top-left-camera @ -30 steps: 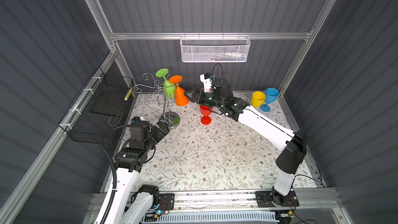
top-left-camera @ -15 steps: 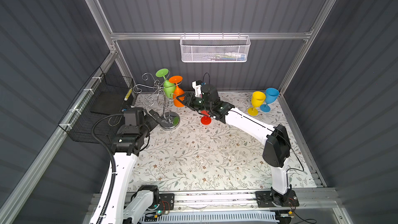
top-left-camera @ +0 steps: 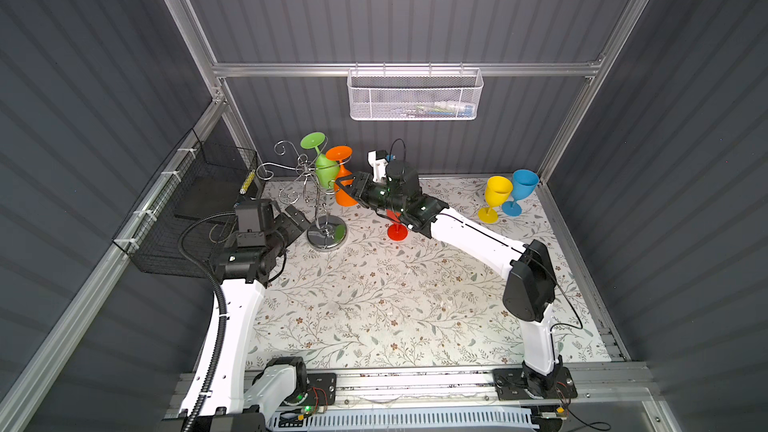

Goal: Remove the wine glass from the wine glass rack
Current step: 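Position the right gripper at the orange glass foot while the left gripper nears the rack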

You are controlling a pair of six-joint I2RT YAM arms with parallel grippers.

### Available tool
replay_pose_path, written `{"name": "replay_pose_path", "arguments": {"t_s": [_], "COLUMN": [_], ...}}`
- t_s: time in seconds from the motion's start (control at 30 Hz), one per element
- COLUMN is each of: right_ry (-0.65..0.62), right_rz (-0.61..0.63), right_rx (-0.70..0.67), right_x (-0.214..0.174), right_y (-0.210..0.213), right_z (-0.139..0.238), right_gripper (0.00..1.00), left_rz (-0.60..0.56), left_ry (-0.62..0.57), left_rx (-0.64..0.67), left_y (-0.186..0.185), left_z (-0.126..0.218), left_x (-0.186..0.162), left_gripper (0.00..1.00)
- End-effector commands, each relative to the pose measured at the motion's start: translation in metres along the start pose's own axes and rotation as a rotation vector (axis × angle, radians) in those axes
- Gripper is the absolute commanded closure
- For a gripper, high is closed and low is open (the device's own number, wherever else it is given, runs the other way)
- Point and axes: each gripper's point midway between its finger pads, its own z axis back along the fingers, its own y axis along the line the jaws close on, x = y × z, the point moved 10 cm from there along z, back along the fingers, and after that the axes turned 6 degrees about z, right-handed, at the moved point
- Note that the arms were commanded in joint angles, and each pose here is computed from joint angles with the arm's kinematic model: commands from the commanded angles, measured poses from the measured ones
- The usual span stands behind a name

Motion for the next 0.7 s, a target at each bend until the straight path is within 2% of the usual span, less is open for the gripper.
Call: {"name": "replay_pose_path", "arguments": {"t_s": [0.0, 0.37, 0.67], "right_ry": [-0.023, -0.115, -0.167], "right_rz": [-0.005, -0.074, -0.085], "right_rx": [0.017, 0.100, 0.132], "right_x": [0.001, 0.000, -0.002], "right_y": [0.004, -0.005, -0.001], "right_z": [-0.008, -0.018, -0.019], "right_gripper": [0.54, 0.69, 0.86], "left_rz": [-0.017, 0.016, 0.047], "left_ry": [-0.023, -0.006, 0.000], "left_rx": [-0.042, -0.043, -0.060], "left_y": [-0.008, -0.004, -0.001], "left_z": [0.005, -0.011, -0.022], "left_x": [0.010, 0.019, 0.031], "left_gripper": [0.00, 0.00, 0.00]}}
